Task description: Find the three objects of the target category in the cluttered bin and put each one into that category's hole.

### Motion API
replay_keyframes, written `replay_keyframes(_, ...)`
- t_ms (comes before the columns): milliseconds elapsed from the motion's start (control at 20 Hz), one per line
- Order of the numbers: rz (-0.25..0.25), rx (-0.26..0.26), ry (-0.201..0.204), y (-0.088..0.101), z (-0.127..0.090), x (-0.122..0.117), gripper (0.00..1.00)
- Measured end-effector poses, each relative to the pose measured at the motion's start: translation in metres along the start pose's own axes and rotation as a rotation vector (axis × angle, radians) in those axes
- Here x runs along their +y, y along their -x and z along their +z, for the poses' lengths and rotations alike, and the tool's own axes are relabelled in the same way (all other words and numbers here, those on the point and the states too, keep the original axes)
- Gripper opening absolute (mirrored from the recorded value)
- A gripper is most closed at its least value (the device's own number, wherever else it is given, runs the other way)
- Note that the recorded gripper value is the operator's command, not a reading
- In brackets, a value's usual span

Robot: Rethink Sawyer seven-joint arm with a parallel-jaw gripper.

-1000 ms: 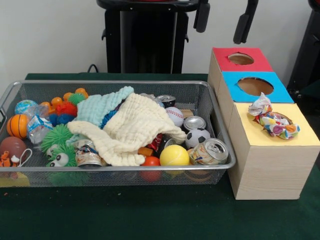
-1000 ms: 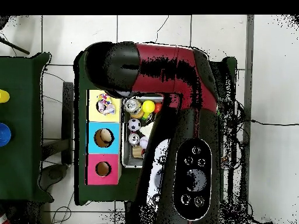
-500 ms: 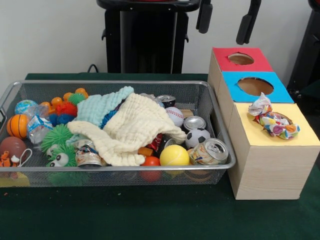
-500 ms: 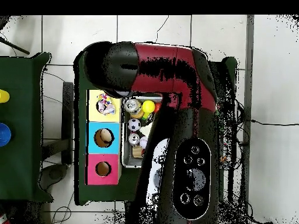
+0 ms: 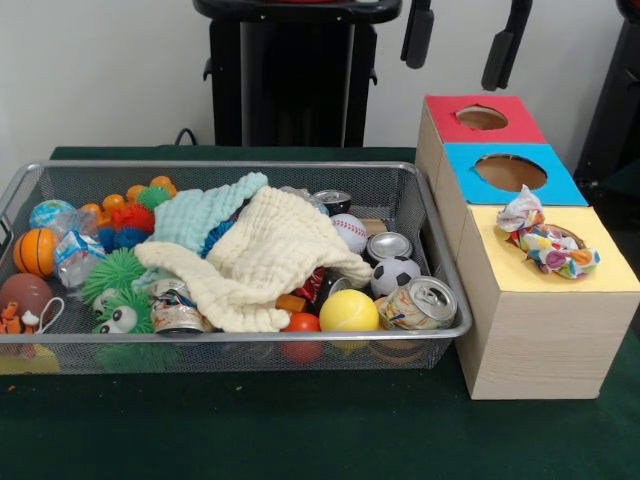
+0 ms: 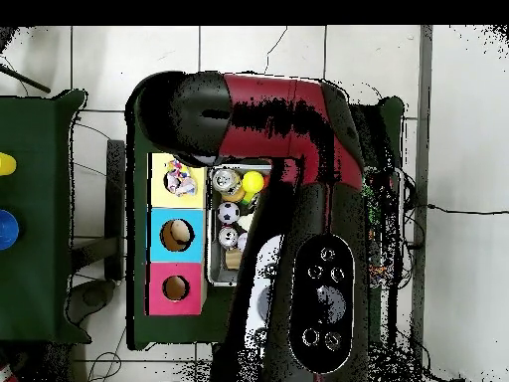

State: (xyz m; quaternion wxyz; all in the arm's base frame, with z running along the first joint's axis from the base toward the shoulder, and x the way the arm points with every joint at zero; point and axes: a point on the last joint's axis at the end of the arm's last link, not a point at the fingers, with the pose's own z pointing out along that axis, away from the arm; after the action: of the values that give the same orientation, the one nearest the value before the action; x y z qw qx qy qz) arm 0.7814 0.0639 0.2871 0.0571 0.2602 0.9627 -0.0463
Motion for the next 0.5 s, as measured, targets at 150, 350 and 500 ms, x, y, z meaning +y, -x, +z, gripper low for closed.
replay_keyframes(150,-0.003,-0.001,-0.001,-0.0008,0.0002,0.001,1.0)
replay_keyframes(350,-0.004,0.0,0.0,-0.0009,0.0003,0.0014,1.0)
replay_keyframes(500,-0.004,-0.001,0.0,-0.001,0.0003,0.0016,1.0)
